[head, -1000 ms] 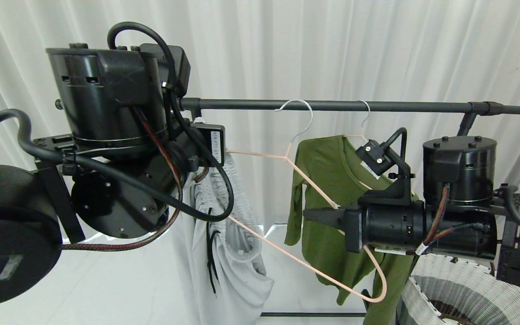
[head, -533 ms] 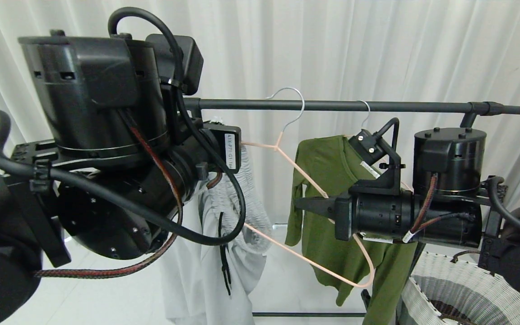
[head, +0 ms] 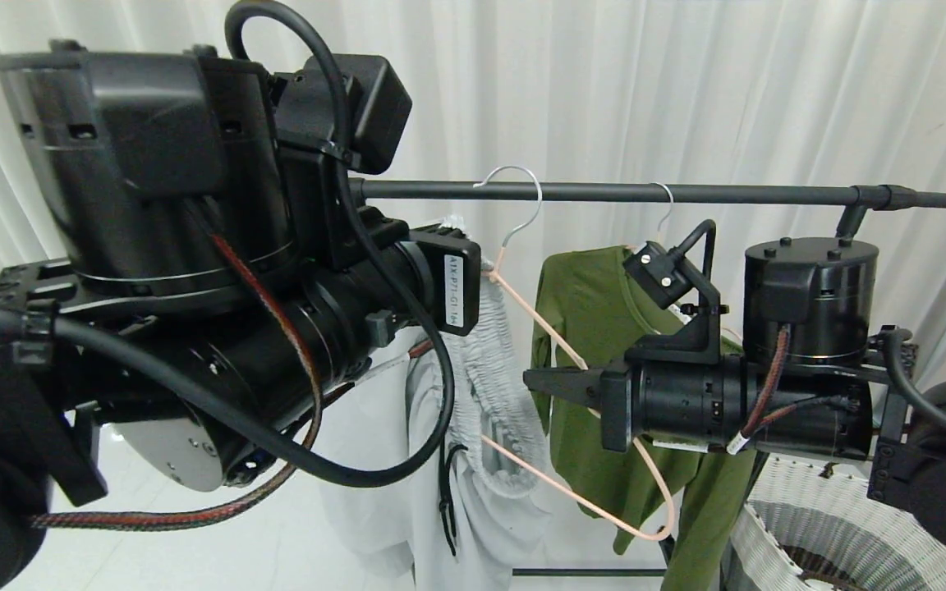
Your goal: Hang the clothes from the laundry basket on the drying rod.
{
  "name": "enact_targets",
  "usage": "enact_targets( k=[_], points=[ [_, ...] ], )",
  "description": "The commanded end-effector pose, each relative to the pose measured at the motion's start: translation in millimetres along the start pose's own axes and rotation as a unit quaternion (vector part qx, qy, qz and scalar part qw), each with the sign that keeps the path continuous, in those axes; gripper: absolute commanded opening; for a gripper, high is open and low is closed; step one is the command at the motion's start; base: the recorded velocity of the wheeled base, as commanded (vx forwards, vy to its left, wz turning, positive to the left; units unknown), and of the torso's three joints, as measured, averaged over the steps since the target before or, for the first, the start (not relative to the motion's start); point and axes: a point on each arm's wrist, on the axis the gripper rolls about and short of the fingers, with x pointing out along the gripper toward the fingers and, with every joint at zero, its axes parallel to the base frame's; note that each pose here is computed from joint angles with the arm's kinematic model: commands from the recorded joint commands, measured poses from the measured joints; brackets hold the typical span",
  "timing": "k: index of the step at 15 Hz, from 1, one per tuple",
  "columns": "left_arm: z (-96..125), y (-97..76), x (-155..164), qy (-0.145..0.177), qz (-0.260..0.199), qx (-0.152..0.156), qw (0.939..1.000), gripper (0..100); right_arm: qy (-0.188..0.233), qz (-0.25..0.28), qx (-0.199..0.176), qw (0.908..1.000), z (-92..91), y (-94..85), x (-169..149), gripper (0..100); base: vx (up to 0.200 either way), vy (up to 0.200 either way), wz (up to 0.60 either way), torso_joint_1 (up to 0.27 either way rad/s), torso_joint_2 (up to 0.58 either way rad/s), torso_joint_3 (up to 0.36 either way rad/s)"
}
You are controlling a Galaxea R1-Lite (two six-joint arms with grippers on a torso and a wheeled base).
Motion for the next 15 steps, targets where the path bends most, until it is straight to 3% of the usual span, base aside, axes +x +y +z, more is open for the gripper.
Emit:
enact_targets(
  k=[1,2,5,6,10,12,15],
  points=[
    [1.5,2.1,-5.7,-0.004,-0.005,-0.010,0.9999,0,-0.004,0.000,-0.001,1.0000,1.1,0.4,-1.6,0,0.000,0.000,0.00,0.000,0.00,0.000],
    [2.5,3.3,-8.2,-0.007,-0.007,-0.017,0.9998,0,-0.007,-0.003,-0.001,1.0000,2.0,-0.8,-2.1,0,0.000,0.000,0.00,0.000,0.00,0.000],
    [-3.5,12.3,-37.1,-0.012,-0.112,-0.015,0.9935,0,-0.033,-0.005,-0.008,0.9994,8.3,-5.1,-5.7,0,0.000,0.000,0.00,0.000,0.00,0.000],
    [-6.9,13.7,-41.1,-0.009,-0.129,-0.013,0.9916,0,-0.040,-0.005,-0.011,0.9991,9.6,-4.9,-6.5,0,0.000,0.000,0.00,0.000,0.00,0.000],
    [-17.5,16.5,-40.7,0.008,-0.125,-0.008,0.9921,0,-0.076,0.006,-0.036,0.9964,11.4,-3.8,-17.2,0,0.000,0.000,0.00,0.000,0.00,0.000],
    [-21.2,15.8,-39.6,0.014,-0.124,-0.007,0.9921,0,-0.074,0.014,-0.077,0.9942,6.8,-2.9,-21.2,0,0.000,0.000,0.00,0.000,0.00,0.000],
    [-23.3,15.2,-40.4,0.017,-0.126,-0.005,0.9918,0,-0.074,0.015,-0.085,0.9935,6.2,-2.0,-21.3,0,0.000,0.000,0.00,0.000,0.00,0.000]
  ],
)
